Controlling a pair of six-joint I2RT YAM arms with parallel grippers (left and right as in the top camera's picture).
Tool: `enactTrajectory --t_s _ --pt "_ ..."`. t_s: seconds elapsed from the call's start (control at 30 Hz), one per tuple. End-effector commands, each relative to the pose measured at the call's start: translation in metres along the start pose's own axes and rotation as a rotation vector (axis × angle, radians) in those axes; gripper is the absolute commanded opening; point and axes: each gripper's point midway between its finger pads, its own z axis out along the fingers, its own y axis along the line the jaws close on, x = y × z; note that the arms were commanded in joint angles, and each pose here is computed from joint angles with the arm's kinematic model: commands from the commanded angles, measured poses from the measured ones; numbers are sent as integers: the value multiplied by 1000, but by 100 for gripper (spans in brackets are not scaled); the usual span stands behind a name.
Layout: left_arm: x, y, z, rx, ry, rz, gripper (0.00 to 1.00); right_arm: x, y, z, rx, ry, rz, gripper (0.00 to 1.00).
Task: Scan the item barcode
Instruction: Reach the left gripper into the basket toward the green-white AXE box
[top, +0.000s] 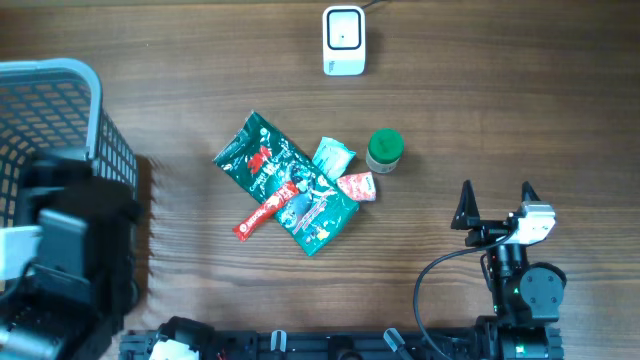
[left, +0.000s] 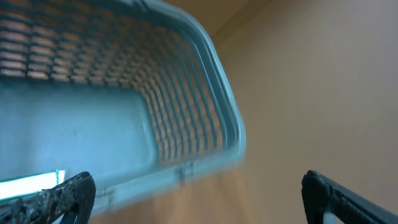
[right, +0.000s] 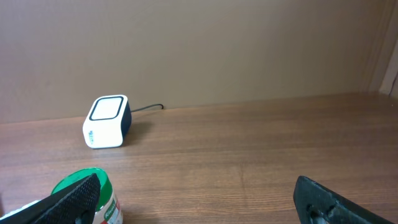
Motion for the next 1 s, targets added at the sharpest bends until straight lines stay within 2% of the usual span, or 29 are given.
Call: enactTrajectory --t_s 0.0,0.03,0.13,0.2,0.23,0.3,0.4,0.5,0.63,0.73,0.97 --pt "-22 7 24 -118 -92 -115 100 -2 -2 0 9 -11 17 100" --pt "-21 9 38 -159 -63 -122 100 -2 -2 0 9 -11 17 100" --pt "4 33 93 -316 200 -145 100 -2 -2 0 9 -11 17 100" --pt "13 72 123 -499 303 -197 100 -2 -2 0 9 -11 16 100" --pt "17 101 137 -640 342 -213 100 -2 -2 0 9 -11 17 100" --pt "30 132 154 -788 434 -152 100 -2 -2 0 9 -11 17 100" --pt "66 160 175 -903 663 58 100 -2 -2 0 9 -11 17 100" --pt "103 185 172 -1060 830 156 100 -2 -2 0 9 -11 17 100" --pt "144 212 172 -1094 892 224 100 -2 -2 0 9 -11 17 100" --pt "162 237 168 -1124 914 232 100 -2 -2 0 9 -11 17 100" --pt "170 263 155 -1189 926 262 100 -2 -2 0 9 -11 17 100"
